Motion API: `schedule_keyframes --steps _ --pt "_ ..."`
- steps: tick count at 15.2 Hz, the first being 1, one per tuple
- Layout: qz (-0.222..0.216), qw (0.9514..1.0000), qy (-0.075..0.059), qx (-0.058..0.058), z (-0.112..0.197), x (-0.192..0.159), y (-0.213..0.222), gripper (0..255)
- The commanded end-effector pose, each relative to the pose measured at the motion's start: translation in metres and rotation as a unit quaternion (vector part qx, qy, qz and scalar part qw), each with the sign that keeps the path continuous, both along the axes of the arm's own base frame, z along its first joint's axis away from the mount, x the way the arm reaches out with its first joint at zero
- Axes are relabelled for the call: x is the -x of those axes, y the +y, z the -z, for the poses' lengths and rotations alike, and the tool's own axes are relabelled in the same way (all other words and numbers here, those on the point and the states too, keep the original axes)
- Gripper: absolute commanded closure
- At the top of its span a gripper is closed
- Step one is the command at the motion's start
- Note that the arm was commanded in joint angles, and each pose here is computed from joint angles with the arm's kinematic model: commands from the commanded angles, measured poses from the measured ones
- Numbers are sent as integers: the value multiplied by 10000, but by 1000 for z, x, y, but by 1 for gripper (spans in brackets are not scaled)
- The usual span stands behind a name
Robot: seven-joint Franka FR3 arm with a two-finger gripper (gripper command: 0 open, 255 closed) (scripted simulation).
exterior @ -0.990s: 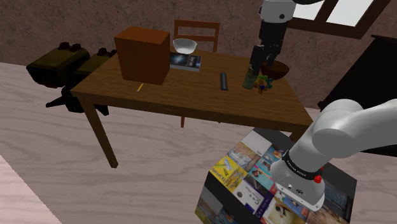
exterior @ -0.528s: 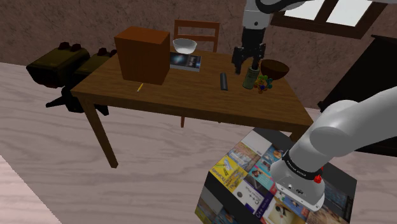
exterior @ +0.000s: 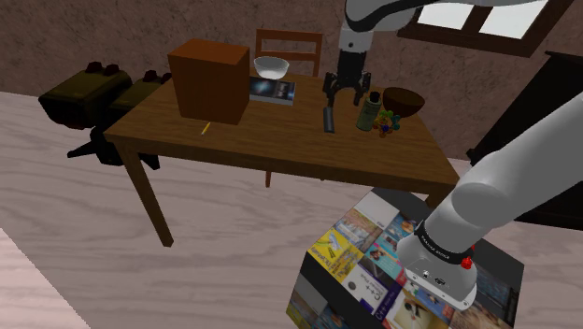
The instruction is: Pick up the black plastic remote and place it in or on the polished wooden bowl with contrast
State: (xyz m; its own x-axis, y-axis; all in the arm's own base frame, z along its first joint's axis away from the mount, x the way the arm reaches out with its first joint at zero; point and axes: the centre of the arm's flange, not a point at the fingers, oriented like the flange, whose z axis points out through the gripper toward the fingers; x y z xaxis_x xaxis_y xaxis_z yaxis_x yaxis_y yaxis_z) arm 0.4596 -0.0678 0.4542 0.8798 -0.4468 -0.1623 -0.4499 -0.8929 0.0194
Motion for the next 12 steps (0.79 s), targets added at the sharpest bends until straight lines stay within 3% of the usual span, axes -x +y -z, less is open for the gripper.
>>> schedule_keyframes --steps 1,6,12 --pt "296 9995 9 -53 17 -17 -19 0" --pt "1007 9947 41 -197 53 -56 -65 0" --pt "1853 9820 79 -368 99 -93 -125 0"
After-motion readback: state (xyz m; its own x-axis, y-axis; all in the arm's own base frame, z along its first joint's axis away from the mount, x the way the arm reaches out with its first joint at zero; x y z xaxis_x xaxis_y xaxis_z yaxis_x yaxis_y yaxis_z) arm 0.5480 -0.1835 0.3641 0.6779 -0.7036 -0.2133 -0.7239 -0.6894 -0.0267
